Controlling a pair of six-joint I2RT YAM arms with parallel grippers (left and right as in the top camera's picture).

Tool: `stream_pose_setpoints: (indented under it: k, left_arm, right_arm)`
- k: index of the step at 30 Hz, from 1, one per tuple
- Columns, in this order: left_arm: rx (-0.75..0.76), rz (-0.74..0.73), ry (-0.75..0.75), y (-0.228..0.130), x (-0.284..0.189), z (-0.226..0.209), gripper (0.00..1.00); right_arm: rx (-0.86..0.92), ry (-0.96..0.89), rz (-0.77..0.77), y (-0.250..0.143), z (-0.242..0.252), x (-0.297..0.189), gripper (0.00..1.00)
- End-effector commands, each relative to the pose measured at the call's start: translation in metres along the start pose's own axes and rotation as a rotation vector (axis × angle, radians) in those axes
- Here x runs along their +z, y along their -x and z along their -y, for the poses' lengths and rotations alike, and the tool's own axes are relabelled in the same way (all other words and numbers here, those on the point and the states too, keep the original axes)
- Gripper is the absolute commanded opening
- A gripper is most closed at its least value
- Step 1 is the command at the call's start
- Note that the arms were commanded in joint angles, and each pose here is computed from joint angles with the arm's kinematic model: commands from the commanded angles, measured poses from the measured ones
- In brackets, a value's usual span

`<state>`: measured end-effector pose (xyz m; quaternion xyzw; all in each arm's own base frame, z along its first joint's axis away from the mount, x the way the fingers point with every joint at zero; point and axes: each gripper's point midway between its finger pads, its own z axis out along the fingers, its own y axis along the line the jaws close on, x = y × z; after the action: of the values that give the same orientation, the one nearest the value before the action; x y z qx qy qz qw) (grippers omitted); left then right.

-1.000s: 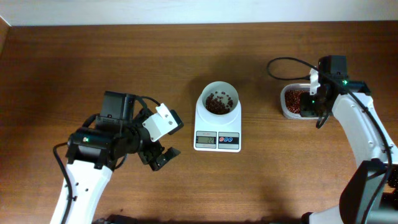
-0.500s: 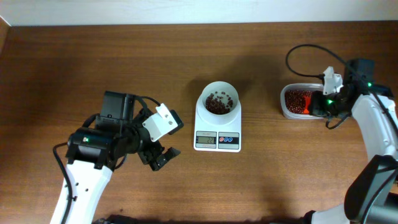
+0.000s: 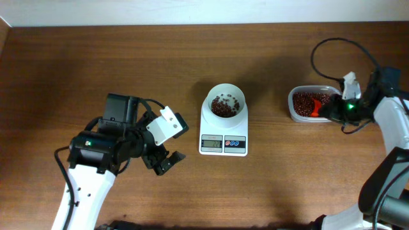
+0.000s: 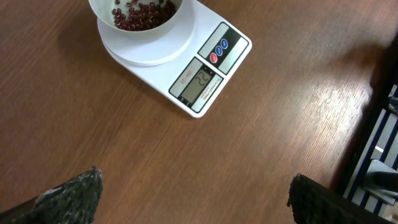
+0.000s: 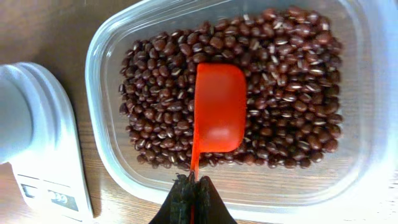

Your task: Scoop and weigh 50g on scale

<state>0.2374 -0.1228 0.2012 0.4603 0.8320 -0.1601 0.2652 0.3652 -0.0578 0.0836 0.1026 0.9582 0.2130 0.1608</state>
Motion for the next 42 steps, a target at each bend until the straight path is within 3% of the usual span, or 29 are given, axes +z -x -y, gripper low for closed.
stream_pose_setpoints:
  k: [1, 7, 42]
  left_arm:
    - [0.026, 0.020, 0.011, 0.006, -0.005, -0.003, 0.99]
    - [0.026, 0.020, 0.012, 0.006, -0.005, -0.003, 0.99]
    - [0.026, 0.020, 0.012, 0.006, -0.005, -0.003, 0.99]
  right_arm:
    - [0.030, 0.127, 0.024, 0.004, -0.008, -0.005, 0.04]
    - [0.078, 0.204, 0.068, 0.009, -0.004, -0.016, 0.04]
    - [0.139, 0.243, 0.064, -0.001, 0.008, -0.029, 0.04]
